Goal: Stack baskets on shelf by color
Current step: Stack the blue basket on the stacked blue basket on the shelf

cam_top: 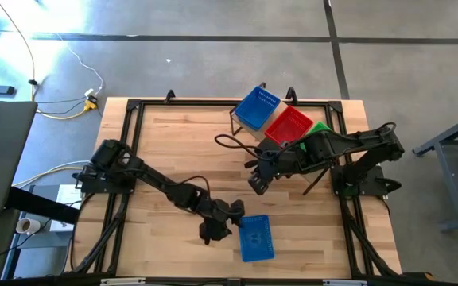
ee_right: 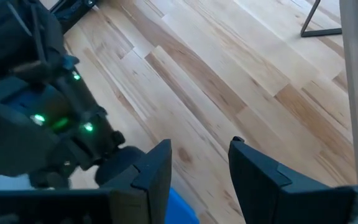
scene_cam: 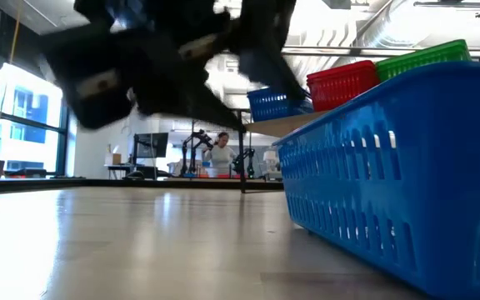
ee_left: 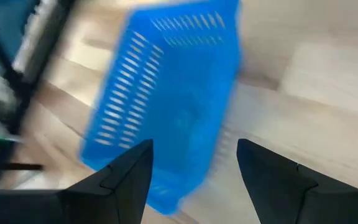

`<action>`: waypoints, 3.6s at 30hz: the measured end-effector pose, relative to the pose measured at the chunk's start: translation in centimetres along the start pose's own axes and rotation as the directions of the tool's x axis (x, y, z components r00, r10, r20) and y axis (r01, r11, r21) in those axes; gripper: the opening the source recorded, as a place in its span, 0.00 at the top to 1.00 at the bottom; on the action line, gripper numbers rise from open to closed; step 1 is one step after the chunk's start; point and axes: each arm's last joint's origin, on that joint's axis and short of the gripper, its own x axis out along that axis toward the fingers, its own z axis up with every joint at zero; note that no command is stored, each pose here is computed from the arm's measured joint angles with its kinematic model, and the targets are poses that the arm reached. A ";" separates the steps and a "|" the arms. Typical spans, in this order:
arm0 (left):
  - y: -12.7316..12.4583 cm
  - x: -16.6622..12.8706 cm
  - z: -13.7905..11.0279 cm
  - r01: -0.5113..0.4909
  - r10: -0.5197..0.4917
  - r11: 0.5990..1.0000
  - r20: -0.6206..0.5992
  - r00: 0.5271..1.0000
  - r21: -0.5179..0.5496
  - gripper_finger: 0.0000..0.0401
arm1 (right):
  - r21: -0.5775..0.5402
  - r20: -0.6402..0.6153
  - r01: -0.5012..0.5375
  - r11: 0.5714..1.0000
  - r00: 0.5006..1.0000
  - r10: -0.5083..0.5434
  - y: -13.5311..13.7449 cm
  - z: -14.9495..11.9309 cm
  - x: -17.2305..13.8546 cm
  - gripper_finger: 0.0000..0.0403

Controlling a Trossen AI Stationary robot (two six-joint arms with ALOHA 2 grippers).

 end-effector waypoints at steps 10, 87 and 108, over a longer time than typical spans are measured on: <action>-1.2 1.6 -0.3 -0.007 0.008 1.000 -0.046 0.999 0.010 0.44 | 0.003 0.006 -0.011 1.000 1.000 0.011 0.1 0.1 0.0 0.65; 2.4 -9.5 2.9 0.047 0.067 0.942 -0.324 0.944 0.331 1.00 | -0.638 -0.155 -0.308 0.706 0.949 0.274 1.6 0.7 1.3 0.51; 2.4 -10.0 2.8 0.075 0.056 0.940 -0.369 0.928 0.332 1.00 | -0.697 -0.241 -0.238 0.677 0.966 0.092 2.9 -0.2 8.7 0.52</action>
